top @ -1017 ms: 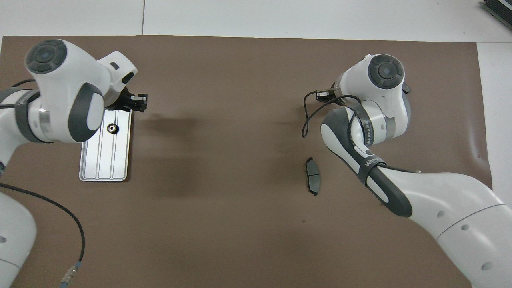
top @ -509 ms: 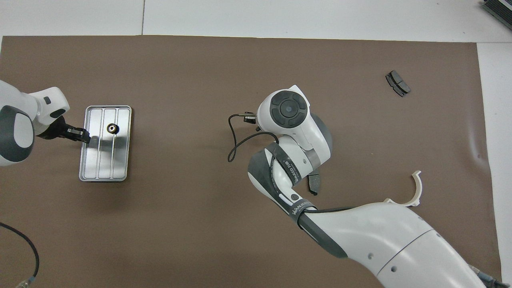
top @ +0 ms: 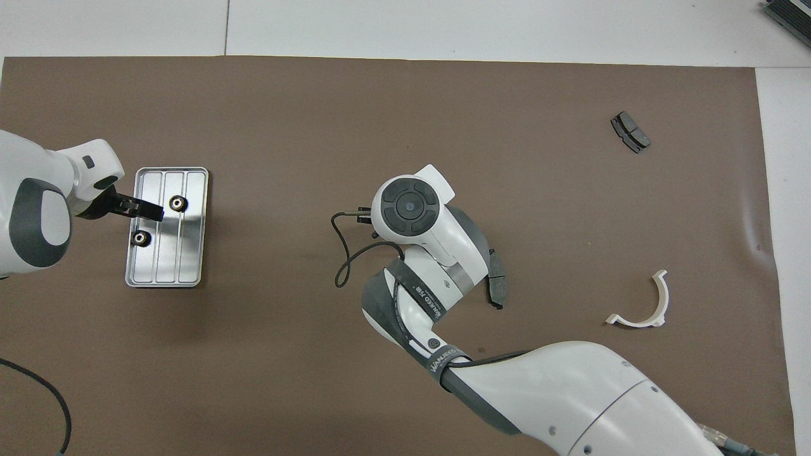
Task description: Pick bearing gear from pile to tray
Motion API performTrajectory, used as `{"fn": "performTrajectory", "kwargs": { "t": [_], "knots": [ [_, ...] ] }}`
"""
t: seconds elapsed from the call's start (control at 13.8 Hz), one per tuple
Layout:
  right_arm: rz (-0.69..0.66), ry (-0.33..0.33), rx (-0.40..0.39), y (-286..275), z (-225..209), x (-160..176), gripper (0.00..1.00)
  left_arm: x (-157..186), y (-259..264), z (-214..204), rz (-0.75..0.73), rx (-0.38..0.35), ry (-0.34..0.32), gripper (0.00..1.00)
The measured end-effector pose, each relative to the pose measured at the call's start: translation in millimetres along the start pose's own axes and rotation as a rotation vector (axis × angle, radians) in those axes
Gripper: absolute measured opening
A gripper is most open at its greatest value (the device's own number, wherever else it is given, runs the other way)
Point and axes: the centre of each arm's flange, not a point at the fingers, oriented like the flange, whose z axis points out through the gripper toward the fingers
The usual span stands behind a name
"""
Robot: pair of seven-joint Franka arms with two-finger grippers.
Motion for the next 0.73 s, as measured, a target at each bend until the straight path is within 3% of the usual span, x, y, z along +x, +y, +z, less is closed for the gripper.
{"fn": "performTrajectory", "kwargs": {
  "t": [0.15, 0.29, 0.51, 0.73],
  "knots": [
    [-0.002, -0.008, -0.007, 1, 4, -4, 0.40, 20, 49, -8, -0.105, 0.003, 0.045, 1.00],
    [0.002, -0.003, -0.007, 3, 2, -1, 0.63, 36, 113, -13, -0.196, -0.007, 0.092, 1.00],
    [0.041, 0.037, 0.007, 22, -26, 21, 0.97, 53, 208, -19, -0.331, -0.059, 0.236, 1.00],
    [0.075, 0.082, 0.002, 79, -77, 59, 1.00, 50, 293, -11, -0.374, -0.123, 0.293, 0.97]
  ]
}}
